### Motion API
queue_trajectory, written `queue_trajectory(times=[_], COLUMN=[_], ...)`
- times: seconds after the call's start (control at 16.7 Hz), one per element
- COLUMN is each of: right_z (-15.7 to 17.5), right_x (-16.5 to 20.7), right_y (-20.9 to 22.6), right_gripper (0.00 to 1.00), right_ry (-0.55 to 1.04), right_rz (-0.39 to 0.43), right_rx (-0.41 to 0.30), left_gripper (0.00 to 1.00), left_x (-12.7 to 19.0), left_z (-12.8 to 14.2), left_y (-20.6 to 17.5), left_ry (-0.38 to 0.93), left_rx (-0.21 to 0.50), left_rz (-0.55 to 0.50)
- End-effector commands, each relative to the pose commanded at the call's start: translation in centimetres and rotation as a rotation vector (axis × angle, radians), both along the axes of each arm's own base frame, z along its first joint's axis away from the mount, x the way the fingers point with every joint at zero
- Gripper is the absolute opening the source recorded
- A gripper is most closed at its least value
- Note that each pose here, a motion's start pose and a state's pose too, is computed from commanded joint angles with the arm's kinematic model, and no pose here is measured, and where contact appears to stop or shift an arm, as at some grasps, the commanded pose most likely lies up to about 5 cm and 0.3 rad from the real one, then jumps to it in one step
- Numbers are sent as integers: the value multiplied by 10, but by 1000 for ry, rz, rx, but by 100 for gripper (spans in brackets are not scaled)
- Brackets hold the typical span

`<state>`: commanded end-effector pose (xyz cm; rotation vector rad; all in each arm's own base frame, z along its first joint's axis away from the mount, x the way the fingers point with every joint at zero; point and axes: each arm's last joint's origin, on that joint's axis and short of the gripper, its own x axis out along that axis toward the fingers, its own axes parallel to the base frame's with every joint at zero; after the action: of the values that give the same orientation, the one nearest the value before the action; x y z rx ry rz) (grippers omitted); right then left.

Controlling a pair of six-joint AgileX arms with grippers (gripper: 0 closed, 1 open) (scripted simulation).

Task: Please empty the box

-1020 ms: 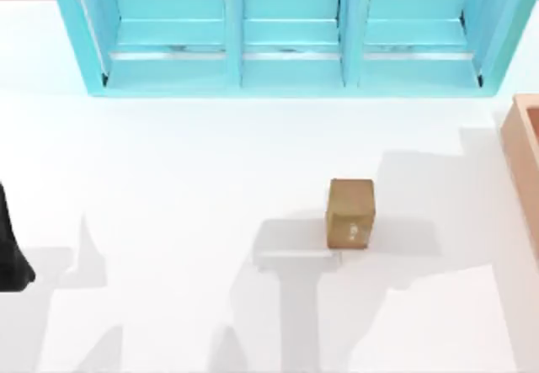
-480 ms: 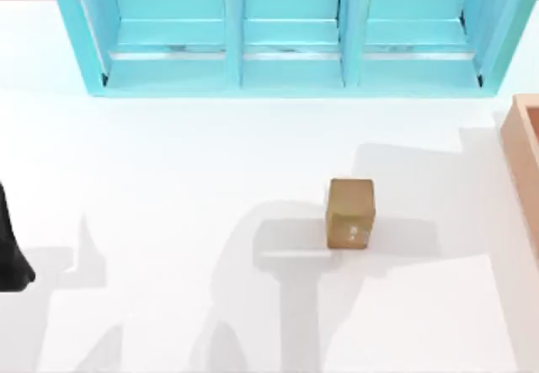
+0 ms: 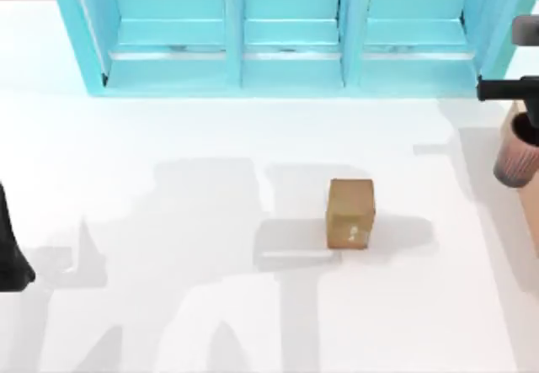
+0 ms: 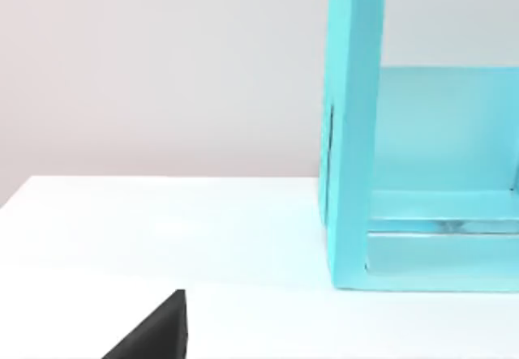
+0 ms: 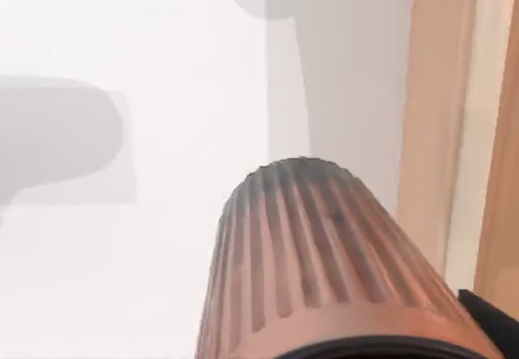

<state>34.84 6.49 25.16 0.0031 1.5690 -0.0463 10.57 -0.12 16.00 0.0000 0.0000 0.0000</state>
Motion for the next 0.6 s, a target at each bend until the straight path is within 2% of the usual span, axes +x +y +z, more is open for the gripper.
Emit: queue_trajectory(times=[0.3,0.6], right_z=[-30,-50], right_x=[-66,-124], right_y=[104,147], right_gripper=[0,0], right_ry=[-14,-26], right_rz=[0,0], right_rx=[-21,-30], left_gripper=[100,100], left_x=[0,0], left_z=[0,0], left_y=[0,0], left_ry=[0,0], left_rx=[0,0], left_rz=[0,0])
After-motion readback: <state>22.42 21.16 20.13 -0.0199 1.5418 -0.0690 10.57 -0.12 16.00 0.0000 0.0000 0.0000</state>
